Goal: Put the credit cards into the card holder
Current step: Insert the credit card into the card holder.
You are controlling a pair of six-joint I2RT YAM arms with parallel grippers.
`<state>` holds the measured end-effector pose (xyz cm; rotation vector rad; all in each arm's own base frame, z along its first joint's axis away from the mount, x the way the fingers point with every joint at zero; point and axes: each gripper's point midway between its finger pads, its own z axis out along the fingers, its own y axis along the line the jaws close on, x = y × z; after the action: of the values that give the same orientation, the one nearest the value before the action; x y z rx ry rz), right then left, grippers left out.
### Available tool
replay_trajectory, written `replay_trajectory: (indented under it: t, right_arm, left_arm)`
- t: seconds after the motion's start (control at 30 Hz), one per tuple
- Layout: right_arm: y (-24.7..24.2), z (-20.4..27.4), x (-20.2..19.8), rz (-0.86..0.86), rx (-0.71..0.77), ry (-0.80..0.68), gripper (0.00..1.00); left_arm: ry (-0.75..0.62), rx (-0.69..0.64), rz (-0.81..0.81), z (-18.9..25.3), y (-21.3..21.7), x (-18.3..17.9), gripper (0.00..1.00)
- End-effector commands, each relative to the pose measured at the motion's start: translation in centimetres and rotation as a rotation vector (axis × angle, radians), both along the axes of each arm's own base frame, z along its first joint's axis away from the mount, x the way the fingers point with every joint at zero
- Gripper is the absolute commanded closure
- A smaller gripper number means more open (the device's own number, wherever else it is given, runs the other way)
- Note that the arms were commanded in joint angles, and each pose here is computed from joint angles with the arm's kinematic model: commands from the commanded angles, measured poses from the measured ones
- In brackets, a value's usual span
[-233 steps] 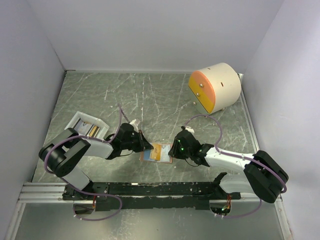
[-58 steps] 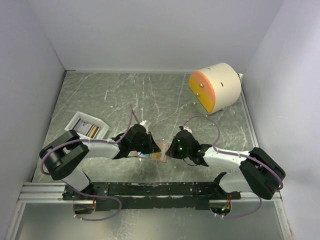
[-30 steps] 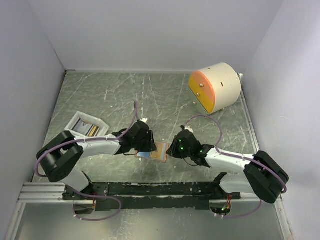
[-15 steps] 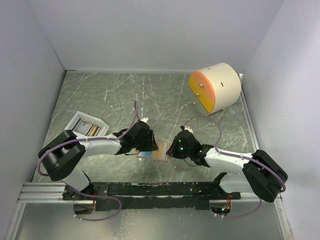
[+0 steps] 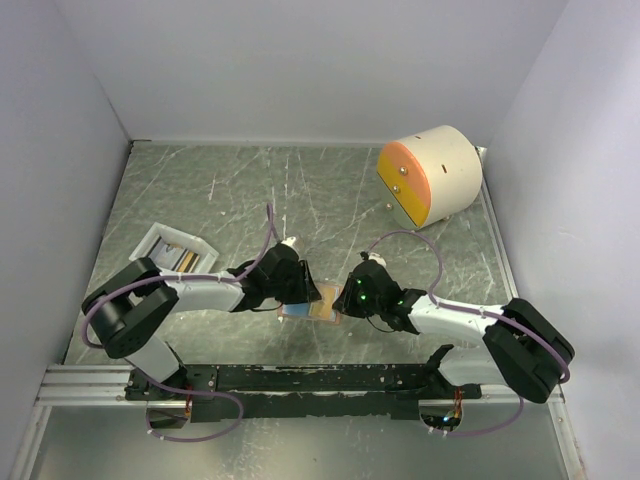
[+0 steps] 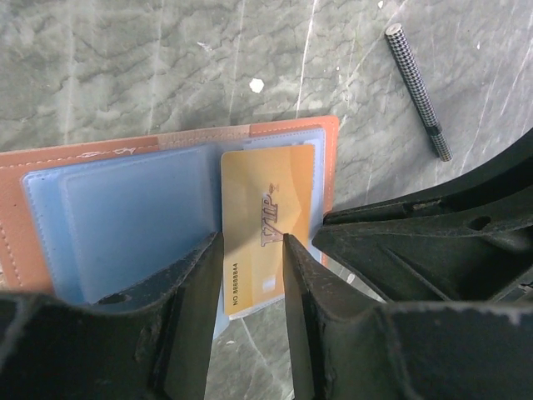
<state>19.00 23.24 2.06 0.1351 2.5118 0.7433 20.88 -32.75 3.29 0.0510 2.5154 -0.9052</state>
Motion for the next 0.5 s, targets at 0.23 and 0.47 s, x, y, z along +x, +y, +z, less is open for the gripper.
replay_trajectory:
  t: [0.23,0.47]
  right_arm:
    - [-0.3,-0.5,0.3,-0.011,-0.016,-0.012,0.83]
    - [-0.5,-0.2,0.5,-0.015,-0.03,-0.025,0.83]
  left_arm:
    - [0.036,-0.1,-0.034,0.1,-2.0,-0.8,0.56]
    - [0.04,-0.167,-0.034,0.9,-2.7,-1.1,0.57]
